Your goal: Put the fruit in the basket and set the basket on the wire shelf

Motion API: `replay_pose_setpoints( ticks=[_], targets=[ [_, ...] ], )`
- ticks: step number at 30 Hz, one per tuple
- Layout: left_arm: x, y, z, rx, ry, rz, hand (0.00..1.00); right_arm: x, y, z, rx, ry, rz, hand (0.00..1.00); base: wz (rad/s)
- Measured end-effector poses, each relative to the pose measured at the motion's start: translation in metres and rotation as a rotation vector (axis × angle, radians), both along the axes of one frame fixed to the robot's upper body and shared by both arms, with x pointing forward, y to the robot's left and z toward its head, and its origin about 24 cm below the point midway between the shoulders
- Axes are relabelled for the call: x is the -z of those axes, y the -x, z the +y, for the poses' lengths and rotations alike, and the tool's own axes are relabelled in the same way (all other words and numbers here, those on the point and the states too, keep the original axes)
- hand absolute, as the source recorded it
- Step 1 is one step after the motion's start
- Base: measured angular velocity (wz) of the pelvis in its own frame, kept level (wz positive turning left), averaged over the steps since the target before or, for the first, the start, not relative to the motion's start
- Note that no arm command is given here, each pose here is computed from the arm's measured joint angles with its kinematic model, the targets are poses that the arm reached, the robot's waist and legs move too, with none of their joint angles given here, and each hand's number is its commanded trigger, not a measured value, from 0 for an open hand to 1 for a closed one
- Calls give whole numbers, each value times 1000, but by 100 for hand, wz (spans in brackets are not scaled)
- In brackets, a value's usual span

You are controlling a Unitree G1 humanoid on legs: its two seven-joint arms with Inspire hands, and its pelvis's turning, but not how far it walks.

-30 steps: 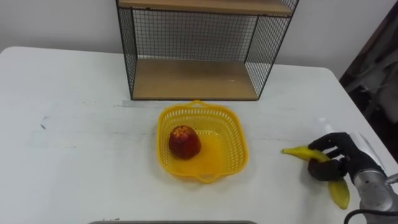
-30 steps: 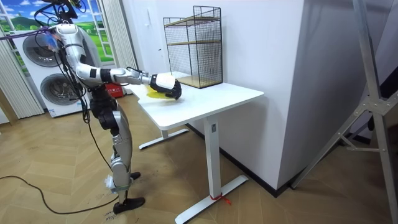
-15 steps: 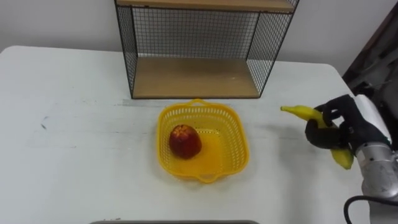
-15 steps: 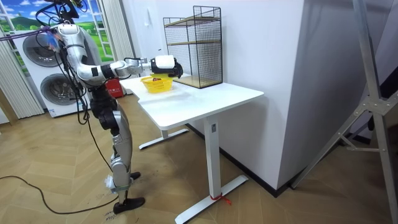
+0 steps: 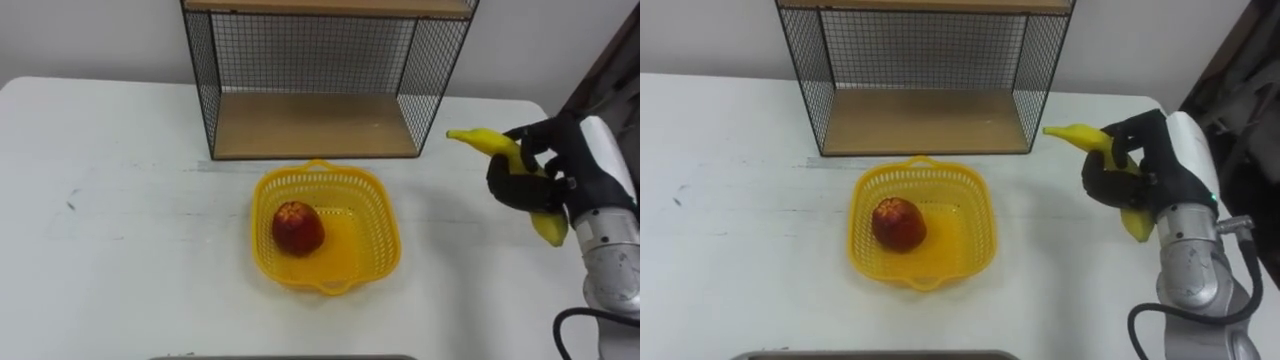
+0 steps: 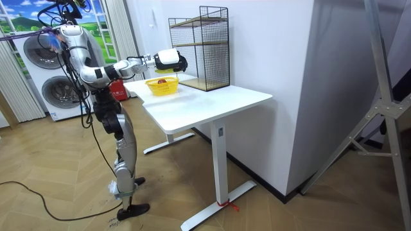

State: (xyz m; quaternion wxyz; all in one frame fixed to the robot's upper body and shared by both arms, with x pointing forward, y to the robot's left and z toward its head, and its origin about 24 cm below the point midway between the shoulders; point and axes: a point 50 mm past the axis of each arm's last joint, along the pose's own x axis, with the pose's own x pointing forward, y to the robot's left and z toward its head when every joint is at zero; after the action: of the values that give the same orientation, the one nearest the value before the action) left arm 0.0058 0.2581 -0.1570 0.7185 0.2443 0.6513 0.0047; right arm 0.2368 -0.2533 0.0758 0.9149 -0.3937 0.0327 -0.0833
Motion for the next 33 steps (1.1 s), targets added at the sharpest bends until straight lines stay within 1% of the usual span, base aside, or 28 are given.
replay_pose_setpoints(
  ticks=[5,12,14,23,27,30,33],
  targets=[
    [1,-1,-2,16,9,3,0,-9,-2,16,-68,-6,-40,100,0],
    [1,-3,-3,21,26,-1,0,-21,-1,28,-128,17,-80,100,0],
    [1,-3,-3,24,32,1,0,-22,-1,38,-178,30,-70,100,0],
    [0,-15,-3,33,42,-23,0,-13,-1,59,-306,22,15,100,2],
    [1,-15,-3,36,43,-20,0,-13,-1,63,-327,22,20,100,4],
    [1,-14,-4,41,43,-14,0,-10,0,71,-358,18,32,100,6],
    [2,-14,-7,75,50,-5,0,-6,0,82,-391,31,47,100,4]
  ],
)
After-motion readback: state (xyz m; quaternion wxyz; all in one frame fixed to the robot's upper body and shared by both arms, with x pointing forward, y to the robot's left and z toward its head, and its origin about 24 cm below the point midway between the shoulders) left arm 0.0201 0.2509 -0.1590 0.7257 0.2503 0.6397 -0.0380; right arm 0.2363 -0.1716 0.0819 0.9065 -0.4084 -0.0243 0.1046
